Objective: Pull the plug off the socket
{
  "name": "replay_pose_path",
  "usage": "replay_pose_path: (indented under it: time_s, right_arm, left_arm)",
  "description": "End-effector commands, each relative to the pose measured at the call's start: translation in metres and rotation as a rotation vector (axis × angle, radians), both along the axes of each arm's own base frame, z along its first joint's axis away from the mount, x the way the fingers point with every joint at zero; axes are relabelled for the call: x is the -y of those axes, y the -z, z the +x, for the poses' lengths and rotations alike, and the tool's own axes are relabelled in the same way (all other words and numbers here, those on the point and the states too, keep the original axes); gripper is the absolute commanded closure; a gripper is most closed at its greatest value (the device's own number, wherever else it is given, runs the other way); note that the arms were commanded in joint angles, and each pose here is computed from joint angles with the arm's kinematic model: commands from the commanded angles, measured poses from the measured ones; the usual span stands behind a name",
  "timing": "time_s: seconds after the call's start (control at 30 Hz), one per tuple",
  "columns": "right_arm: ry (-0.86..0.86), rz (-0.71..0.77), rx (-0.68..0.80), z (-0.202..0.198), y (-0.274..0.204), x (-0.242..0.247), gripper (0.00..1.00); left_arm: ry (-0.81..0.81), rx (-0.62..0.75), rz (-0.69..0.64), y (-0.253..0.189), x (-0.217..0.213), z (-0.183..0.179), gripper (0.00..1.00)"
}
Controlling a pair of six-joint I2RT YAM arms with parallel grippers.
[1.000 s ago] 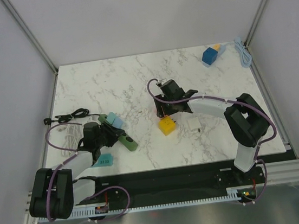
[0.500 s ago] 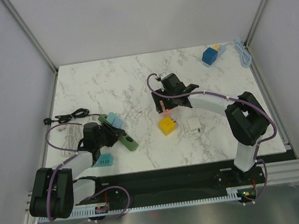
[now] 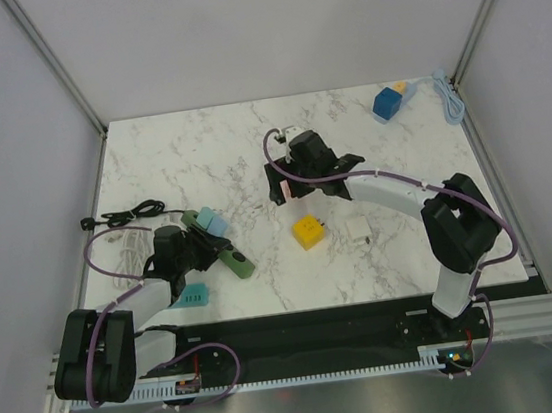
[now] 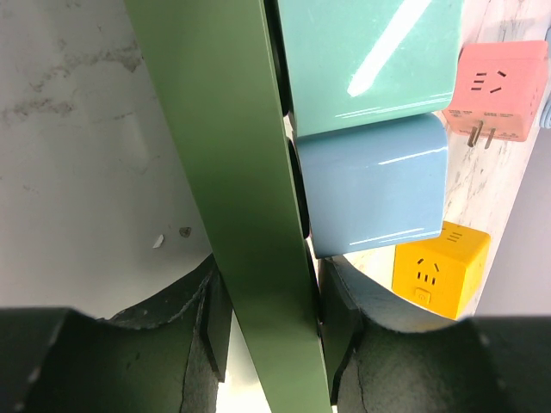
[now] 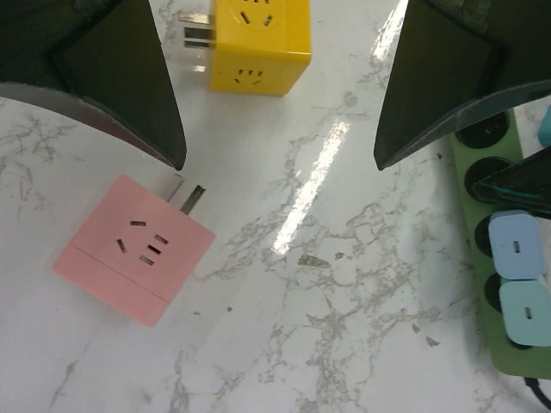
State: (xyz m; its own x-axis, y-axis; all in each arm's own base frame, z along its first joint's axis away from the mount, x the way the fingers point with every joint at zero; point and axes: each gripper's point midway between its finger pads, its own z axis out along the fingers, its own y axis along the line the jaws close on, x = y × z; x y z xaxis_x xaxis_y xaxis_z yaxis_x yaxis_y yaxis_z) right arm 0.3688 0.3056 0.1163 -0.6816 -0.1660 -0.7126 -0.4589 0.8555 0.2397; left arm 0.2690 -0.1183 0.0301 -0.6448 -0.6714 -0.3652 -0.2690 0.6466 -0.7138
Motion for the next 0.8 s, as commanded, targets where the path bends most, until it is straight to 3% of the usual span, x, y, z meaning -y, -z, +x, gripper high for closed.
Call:
replay_pose_path:
  time_s: [0.0,0.33,0.63,0.7,0.77]
  right_arm:
    - [-0.039,0.128,0.111,0.001,-0.056,-0.039,0.02]
    - [-0.229,0.354,0.0,-0.042,-0.048,-0.151,0.05]
    - [-0.255,0.374,-0.088,-0.052,-0.006,-0.18,0.21]
    - [-0.258,0.374,-0.104,-0.053,0.002,-0.182,0.33]
    - [-0.261,0.374,-0.111,-0.052,0.007,-0.184,0.35]
  left_arm:
    - [0.172,0.057,0.015,-0.003,0.018,-0.011,0.98]
    - [0.173,0.056,0.014,-0.002,0.017,-0.012,0.98]
    - [0.173,0.055,0.013,-0.001,0.017,-0.015,0.98]
    - [0.173,0.057,0.014,-0.001,0.017,-0.014,0.98]
    - [0.175,0.057,0.013,-0.001,0.017,-0.013,0.98]
